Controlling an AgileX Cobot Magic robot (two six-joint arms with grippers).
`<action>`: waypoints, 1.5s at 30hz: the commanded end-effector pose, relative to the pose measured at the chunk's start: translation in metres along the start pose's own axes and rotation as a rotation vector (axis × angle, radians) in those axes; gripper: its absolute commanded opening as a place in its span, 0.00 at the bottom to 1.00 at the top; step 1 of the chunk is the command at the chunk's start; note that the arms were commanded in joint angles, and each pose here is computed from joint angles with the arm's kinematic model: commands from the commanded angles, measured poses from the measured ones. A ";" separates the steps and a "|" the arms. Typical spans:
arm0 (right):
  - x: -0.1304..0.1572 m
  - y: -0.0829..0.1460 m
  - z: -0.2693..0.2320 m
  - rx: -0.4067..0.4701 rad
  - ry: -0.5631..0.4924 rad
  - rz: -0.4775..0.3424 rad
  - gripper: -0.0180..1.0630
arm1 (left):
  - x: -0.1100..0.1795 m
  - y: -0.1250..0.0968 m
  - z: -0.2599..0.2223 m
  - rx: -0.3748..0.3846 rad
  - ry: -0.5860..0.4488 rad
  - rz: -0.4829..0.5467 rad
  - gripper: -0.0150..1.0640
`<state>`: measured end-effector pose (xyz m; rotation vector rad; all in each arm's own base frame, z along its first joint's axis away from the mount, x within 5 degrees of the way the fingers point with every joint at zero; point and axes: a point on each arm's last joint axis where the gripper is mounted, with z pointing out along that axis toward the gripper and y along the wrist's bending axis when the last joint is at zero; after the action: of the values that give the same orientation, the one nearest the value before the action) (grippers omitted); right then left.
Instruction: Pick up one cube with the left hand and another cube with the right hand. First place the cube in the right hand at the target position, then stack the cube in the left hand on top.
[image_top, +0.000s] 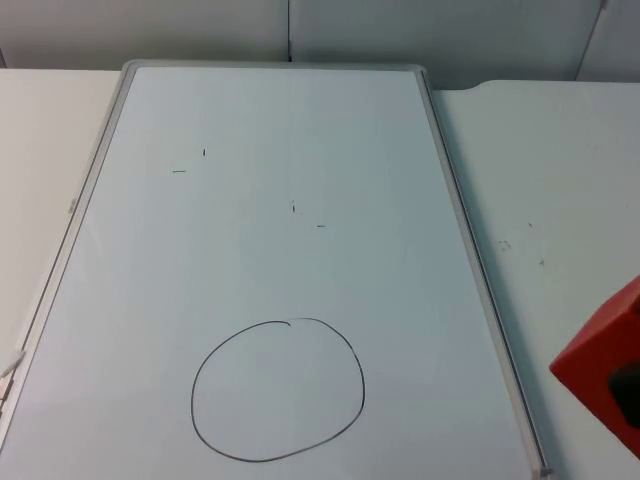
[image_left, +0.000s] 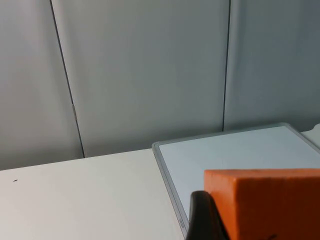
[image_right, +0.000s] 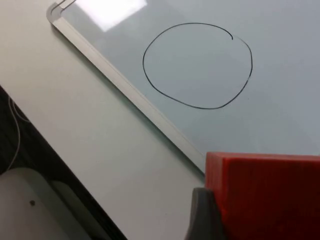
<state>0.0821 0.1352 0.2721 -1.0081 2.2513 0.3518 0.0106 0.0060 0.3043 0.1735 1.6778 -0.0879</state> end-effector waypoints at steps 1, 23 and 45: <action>-0.001 0.001 0.001 -0.010 -0.017 -0.003 0.01 | 0.000 0.000 0.000 0.009 -0.015 0.002 0.21; -0.065 0.030 0.083 0.067 0.125 -0.138 0.01 | 0.000 -0.001 0.000 0.015 -0.014 -0.005 0.21; -0.059 0.007 0.233 0.036 0.180 -0.022 0.01 | 0.000 0.000 0.000 0.005 -0.013 0.007 0.21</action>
<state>0.2055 0.2752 0.1333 -1.0902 2.4329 0.1616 0.0106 0.0060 0.3043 0.1736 1.6778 -0.0872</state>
